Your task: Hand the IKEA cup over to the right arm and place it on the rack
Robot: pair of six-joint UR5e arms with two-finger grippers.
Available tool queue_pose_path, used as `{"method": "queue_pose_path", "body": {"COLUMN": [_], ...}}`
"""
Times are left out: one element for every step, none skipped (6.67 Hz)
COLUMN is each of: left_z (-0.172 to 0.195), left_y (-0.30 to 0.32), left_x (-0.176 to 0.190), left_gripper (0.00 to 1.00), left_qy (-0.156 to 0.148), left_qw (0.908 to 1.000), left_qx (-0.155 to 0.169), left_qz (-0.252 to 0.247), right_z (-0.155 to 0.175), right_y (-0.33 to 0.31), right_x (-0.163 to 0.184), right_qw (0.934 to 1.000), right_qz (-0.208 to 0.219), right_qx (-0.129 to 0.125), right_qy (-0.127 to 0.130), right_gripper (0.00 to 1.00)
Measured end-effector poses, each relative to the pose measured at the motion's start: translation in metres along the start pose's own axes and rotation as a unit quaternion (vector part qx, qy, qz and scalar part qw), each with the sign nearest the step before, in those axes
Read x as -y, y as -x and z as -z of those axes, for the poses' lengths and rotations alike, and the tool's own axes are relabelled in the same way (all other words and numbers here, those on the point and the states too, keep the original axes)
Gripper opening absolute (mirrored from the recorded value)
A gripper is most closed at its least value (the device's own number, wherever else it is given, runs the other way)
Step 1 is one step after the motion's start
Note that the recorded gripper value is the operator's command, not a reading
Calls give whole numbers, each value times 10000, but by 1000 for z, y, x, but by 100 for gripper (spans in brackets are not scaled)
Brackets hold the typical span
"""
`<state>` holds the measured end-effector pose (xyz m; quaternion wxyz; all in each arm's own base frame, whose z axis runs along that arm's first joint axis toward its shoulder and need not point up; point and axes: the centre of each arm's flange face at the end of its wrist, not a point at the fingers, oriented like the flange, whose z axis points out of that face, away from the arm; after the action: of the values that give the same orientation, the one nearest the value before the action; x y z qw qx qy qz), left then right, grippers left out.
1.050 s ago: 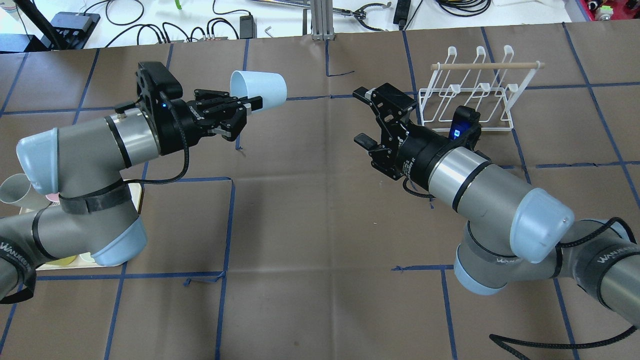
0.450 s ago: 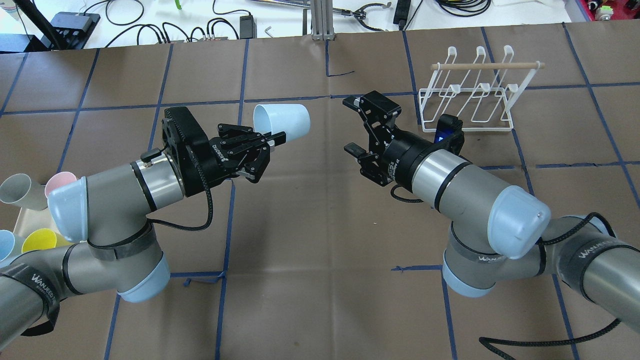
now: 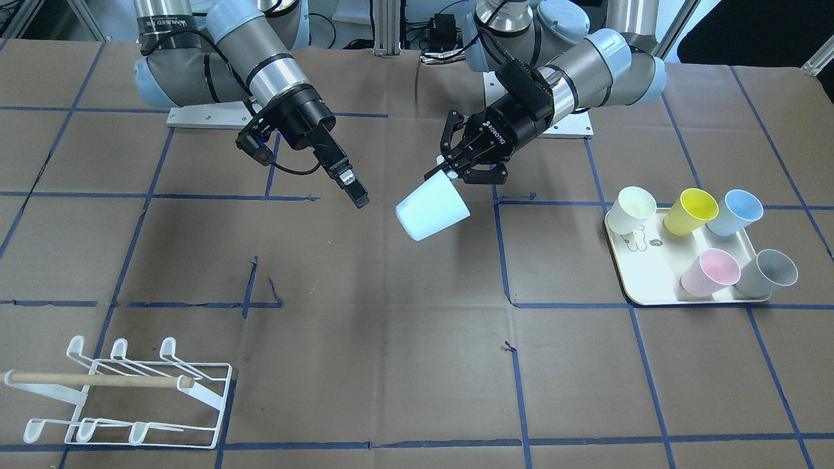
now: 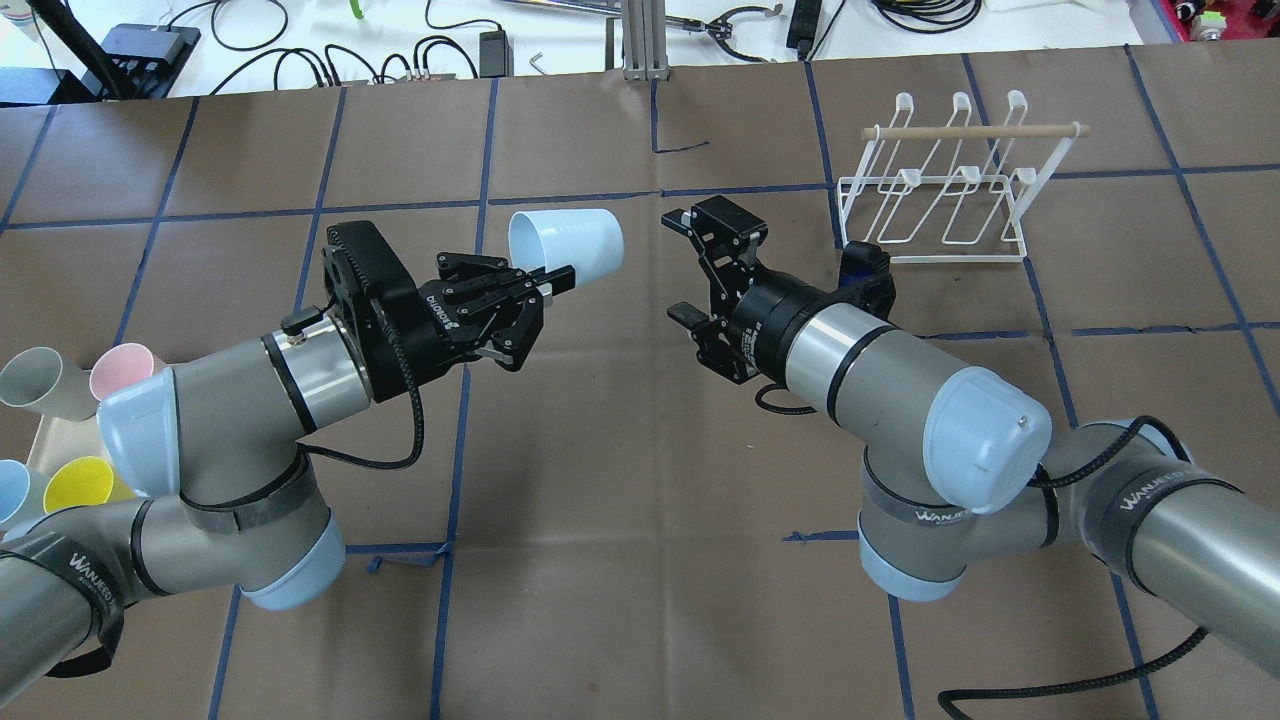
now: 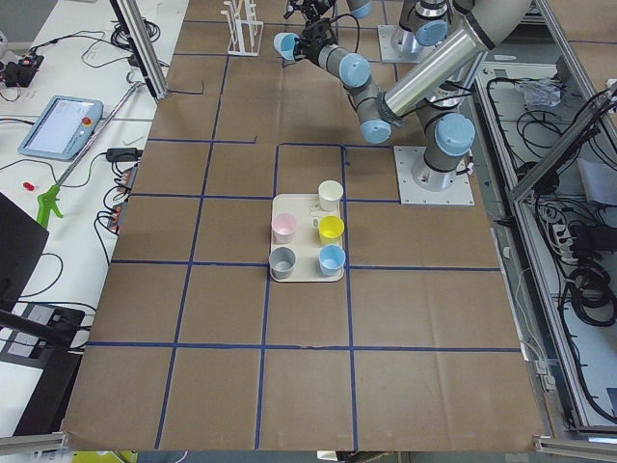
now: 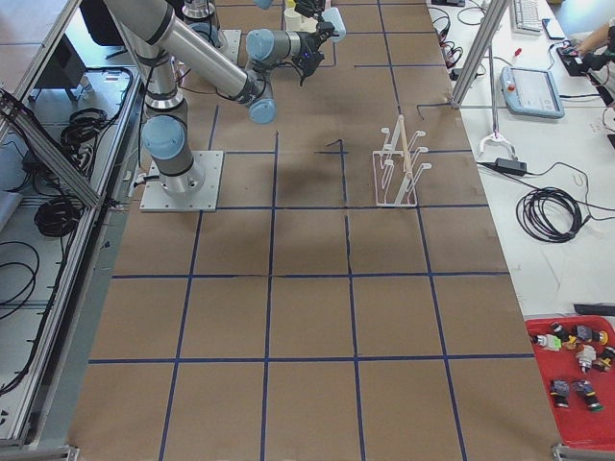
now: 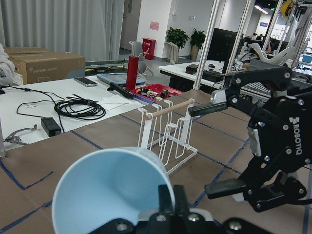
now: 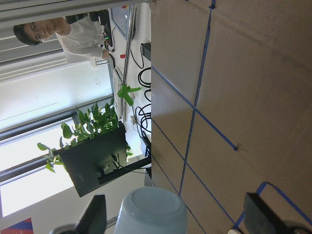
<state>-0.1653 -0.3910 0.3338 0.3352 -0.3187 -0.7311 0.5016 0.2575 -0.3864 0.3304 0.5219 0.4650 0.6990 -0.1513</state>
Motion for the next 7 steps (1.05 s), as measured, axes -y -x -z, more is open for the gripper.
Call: {"method": "queue_pose_path", "body": {"left_z": [-1,-2,-3,-3,-3,-3,-3], "left_y": [-1,-3,-4,-5,-5,-5,-5], "left_x": [0,0,0,0,0,0,0], "left_gripper": [0,0,0,0,0,0,0], "left_qy": [2,8,11,11,10,9,8], "left_qw": [10000,10000,10000,10000,10000,10000,10000], "left_qx": [-16,-35,-45,-46,-47,-49,-51], "left_qz": [2,1,1,3,8,13,17], "right_z": [-5,-10,-17,-29,-43,-54,-58], "right_y": [5,14,18,17,17,19,22], "right_x": [-6,-12,-16,-20,-26,-30,-31], "right_qw": [10000,10000,9999,9997,9994,9992,9991], "right_qz": [-38,-64,-77,-81,-99,-147,-171], "right_qx": [-46,-71,-130,-218,-283,-300,-290], "right_qy": [-27,-11,30,99,184,239,265], "right_gripper": [99,99,99,99,99,99,99]}}
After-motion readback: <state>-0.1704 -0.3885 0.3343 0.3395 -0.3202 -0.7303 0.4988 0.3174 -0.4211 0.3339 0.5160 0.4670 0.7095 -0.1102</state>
